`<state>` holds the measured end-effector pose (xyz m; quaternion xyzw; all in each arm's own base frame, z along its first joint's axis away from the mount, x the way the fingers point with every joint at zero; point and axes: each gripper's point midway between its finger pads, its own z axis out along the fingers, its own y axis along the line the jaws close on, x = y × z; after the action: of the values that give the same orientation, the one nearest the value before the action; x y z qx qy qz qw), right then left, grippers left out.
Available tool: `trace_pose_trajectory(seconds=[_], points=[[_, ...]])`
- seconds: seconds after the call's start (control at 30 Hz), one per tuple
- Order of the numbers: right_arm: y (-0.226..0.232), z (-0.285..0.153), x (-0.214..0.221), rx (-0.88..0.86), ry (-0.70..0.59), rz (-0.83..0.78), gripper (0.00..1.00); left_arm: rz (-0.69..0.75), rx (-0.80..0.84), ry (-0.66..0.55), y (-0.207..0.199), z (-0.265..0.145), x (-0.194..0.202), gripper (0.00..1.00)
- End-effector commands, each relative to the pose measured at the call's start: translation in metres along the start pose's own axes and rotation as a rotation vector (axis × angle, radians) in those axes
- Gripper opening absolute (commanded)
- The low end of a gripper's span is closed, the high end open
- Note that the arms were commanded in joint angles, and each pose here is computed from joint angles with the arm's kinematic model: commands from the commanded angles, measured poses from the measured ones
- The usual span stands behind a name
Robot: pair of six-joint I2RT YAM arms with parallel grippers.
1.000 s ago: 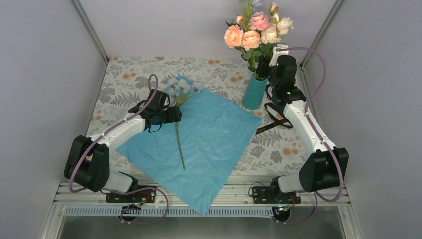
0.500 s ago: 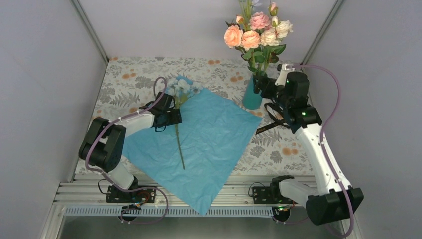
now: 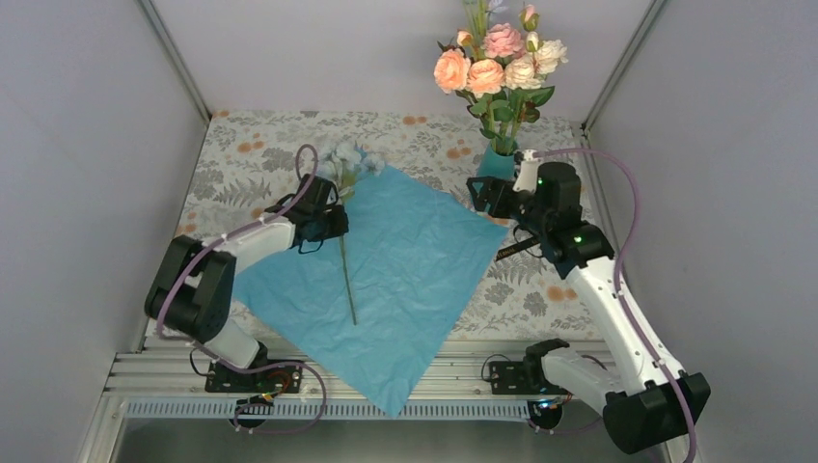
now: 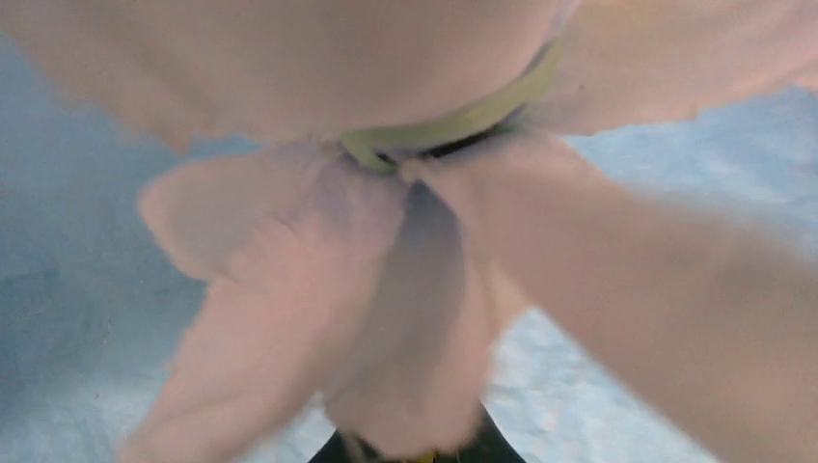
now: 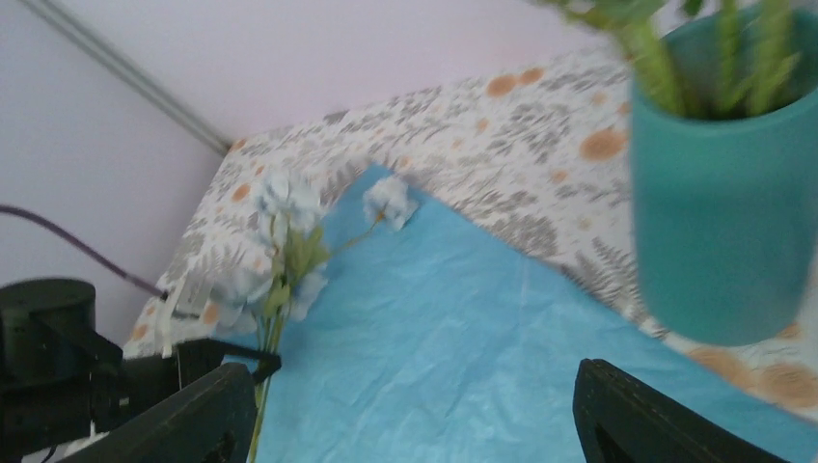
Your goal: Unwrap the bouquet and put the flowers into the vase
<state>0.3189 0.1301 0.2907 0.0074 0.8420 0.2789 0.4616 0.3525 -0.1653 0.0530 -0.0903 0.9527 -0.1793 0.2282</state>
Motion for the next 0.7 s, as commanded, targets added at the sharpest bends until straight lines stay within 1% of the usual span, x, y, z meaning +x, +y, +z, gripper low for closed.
trace_pose_trajectory(seconds=[0.0,0.1,0.17,0.2,0.3,0.47,0.67], points=[[0.035,0.004,0.017,-0.130,0.040,0.006,0.83,0.033,0.148,-0.087,-0.036,-0.040,-0.017,0.02],[0.063,0.009,0.031,-0.227,0.070,0.009,0.81,0.064,0.249,-0.131,-0.060,-0.070,-0.022,0.02],[0.082,0.011,0.041,-0.308,0.089,0.014,0.78,0.094,0.328,-0.153,-0.077,-0.090,-0.024,0.02],[0.092,0.012,0.044,-0.349,0.095,0.015,0.71,0.113,0.374,-0.164,-0.087,-0.101,-0.024,0.02],[0.121,0.014,0.057,-0.445,0.123,-0.003,0.59,0.169,0.490,-0.184,-0.114,-0.131,-0.023,0.02],[0.162,0.018,0.069,-0.575,0.168,-0.035,0.55,0.242,0.656,-0.202,-0.148,-0.173,-0.015,0.02],[0.195,0.019,0.084,-0.675,0.221,-0.039,0.47,0.279,0.778,-0.206,-0.168,-0.205,-0.009,0.02]])
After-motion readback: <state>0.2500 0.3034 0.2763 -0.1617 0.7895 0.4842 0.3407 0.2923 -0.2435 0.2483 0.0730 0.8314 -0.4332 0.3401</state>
